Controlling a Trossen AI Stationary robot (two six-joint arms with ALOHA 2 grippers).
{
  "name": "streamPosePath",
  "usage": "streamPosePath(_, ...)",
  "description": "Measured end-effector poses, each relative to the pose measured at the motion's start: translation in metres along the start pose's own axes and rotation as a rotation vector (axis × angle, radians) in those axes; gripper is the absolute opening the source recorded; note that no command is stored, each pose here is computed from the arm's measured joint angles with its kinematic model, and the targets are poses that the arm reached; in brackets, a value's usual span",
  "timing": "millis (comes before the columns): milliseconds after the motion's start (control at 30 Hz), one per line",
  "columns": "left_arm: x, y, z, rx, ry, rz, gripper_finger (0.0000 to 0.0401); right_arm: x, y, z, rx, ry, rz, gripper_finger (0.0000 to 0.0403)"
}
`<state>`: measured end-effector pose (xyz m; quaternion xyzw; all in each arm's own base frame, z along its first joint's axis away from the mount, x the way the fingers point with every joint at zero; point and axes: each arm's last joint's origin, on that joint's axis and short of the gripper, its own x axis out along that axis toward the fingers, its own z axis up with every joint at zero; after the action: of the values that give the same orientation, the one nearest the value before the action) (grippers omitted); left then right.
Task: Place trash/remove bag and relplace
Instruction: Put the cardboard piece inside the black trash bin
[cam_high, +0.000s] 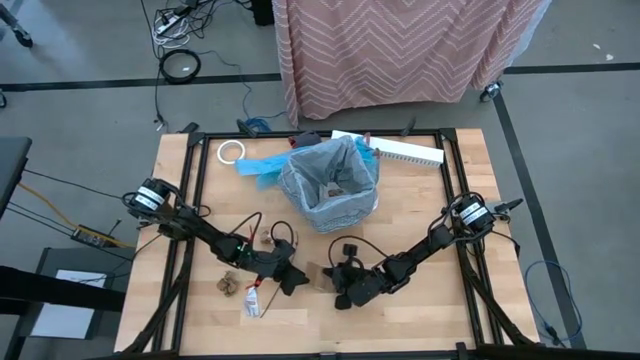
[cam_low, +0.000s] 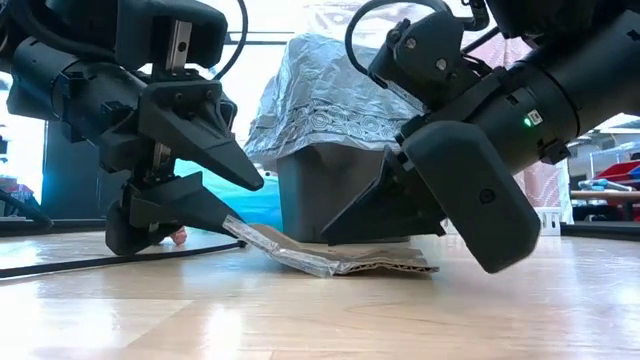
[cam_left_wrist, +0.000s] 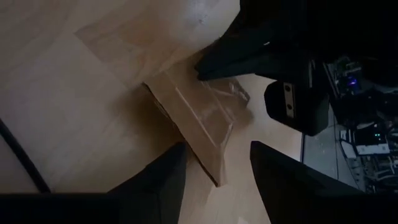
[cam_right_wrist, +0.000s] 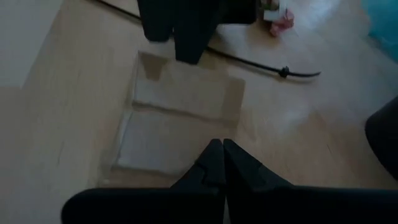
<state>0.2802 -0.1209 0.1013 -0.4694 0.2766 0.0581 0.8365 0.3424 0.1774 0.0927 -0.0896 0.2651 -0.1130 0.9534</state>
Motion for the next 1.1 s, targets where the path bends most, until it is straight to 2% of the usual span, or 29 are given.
streamPosePath(300, 0.002, -0.002, 0.0, 0.044, -0.006, 0.007, 0.0135, 0.006, -0.006, 0.005, 0.013, -0.017, 0.014, 0.0)
streamPosePath(567, 0.003, -0.002, 0.0, 0.108, -0.019, 0.012, 0.0042, 0.007, -0.007, 0.006, 0.019, -0.021, 0.024, 0.0)
streamPosePath(667, 0.003, -0.002, 0.0, 0.122, -0.026, 0.015, 0.001, 0.006, -0.006, 0.008, -0.008, -0.051, -0.018, 0.0)
streamPosePath(733, 0.003, -0.002, 0.0, 0.131, -0.031, 0.017, 0.0007, -0.001, -0.003, 0.013, -0.02, -0.082, -0.05, 0.0)
streamPosePath(933, 0.003, -0.001, 0.0, 0.164, -0.007, 0.011, 0.0033, -0.041, 0.01, 0.026, 0.048, -0.098, -0.045, 0.0)
streamPosePath(1100, 0.003, -0.002, -0.001, 0.184, -0.002, 0.007, 0.0039, -0.069, 0.021, 0.028, 0.097, -0.106, -0.03, 0.0)
